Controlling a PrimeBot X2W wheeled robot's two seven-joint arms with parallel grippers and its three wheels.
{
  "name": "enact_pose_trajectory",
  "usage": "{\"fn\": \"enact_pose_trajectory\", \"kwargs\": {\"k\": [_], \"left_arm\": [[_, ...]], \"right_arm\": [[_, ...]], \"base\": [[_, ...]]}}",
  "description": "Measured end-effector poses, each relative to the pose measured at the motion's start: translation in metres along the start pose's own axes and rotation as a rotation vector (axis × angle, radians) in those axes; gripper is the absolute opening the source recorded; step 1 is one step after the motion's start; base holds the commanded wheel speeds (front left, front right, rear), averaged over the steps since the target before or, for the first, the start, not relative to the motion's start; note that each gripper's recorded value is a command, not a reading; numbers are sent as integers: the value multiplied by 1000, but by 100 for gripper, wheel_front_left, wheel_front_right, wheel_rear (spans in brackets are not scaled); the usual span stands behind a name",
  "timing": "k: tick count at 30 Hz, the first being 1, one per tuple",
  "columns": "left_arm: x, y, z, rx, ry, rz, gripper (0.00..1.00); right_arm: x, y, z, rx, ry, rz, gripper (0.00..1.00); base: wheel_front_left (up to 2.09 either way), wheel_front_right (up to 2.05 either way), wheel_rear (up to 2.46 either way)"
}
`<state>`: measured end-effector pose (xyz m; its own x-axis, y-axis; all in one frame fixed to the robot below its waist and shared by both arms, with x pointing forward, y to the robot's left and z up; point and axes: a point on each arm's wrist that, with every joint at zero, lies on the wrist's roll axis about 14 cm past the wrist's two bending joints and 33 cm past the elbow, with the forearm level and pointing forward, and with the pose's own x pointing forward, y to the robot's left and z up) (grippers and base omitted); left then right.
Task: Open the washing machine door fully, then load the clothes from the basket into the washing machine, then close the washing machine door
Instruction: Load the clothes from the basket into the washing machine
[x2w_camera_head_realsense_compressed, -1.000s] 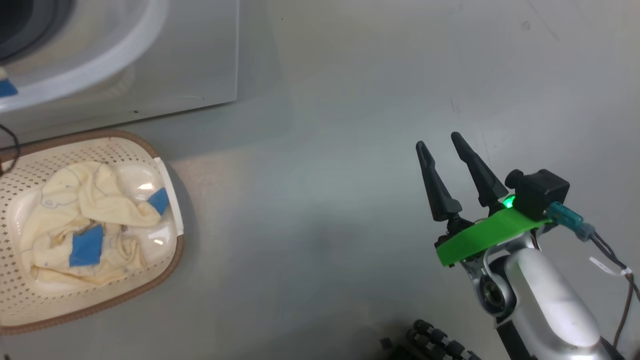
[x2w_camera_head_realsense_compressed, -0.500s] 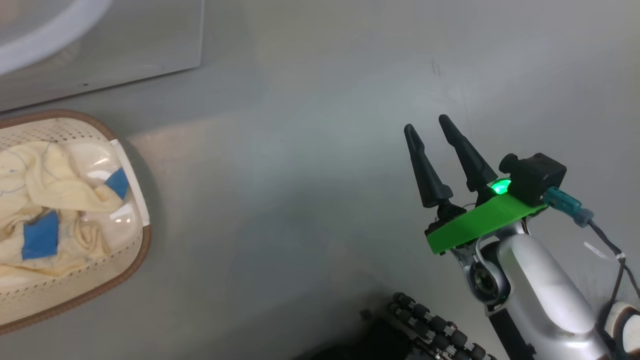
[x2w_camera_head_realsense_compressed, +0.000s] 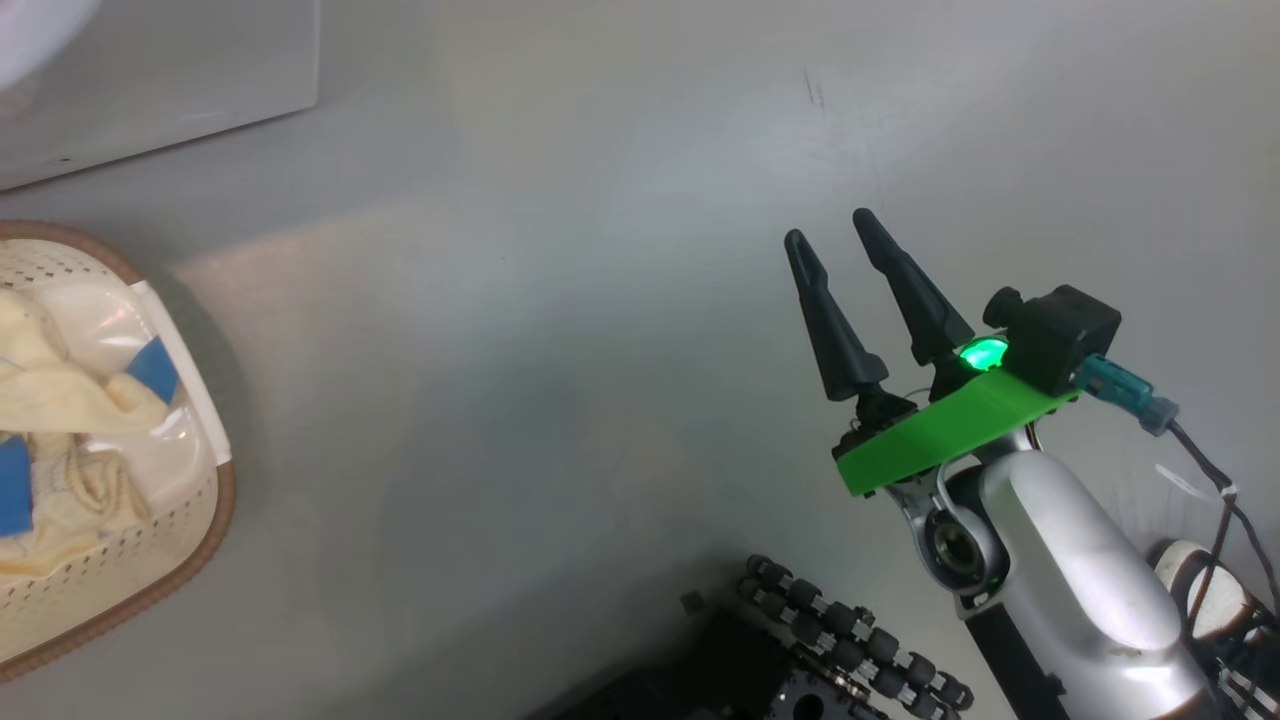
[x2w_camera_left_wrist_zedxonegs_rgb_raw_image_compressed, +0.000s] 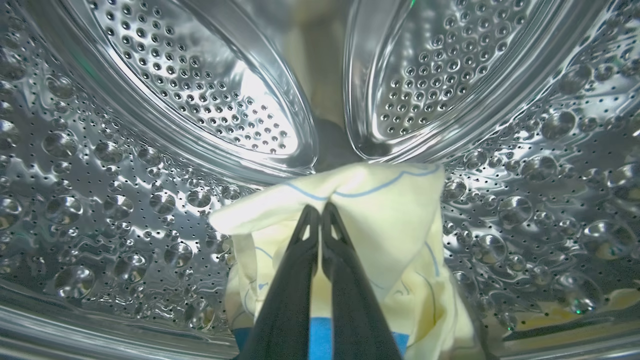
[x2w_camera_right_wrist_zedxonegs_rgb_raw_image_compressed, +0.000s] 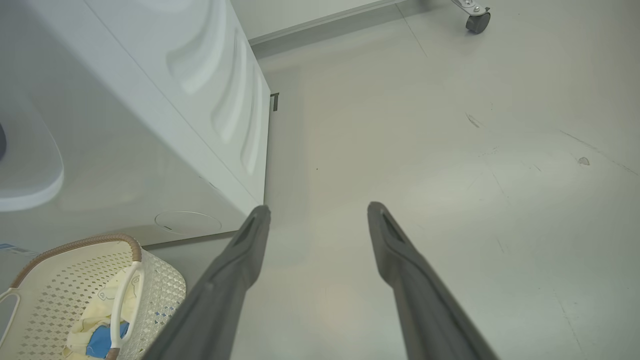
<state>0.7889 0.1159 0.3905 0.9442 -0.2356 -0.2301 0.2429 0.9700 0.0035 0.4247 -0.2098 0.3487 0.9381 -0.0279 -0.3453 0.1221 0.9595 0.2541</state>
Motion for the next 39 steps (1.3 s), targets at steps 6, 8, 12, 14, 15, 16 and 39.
{"fn": "enact_pose_trajectory", "kwargs": {"k": [6,8,12,14,15,16,39], "left_arm": [[6,-1,-11,2,16,4,0],[6,0,-12,7,17,6,3],[4,4,-11,14,7,13,100],[3,4,-10,20,5,12,100],[2,3,-9,27,3,9,100],[1,1,-9,32,2,5,100],[-101,-25,0,-24,-38,-56,100]], "right_arm": [[-1,-3,-1,3,4,-11,100],[-1,-3,-1,4,4,-10,100],[0,-1,0,7,-2,-5,100],[1,-1,1,7,-4,-3,100],[1,0,2,8,-7,0,100],[2,1,3,9,-9,2,100],[12,51,41,-74,-128,152,100]], "base": [[0,0,0],[0,0,0],[0,0,0],[0,0,0],[0,0,0],[0,0,0],[0,0,0]]}}
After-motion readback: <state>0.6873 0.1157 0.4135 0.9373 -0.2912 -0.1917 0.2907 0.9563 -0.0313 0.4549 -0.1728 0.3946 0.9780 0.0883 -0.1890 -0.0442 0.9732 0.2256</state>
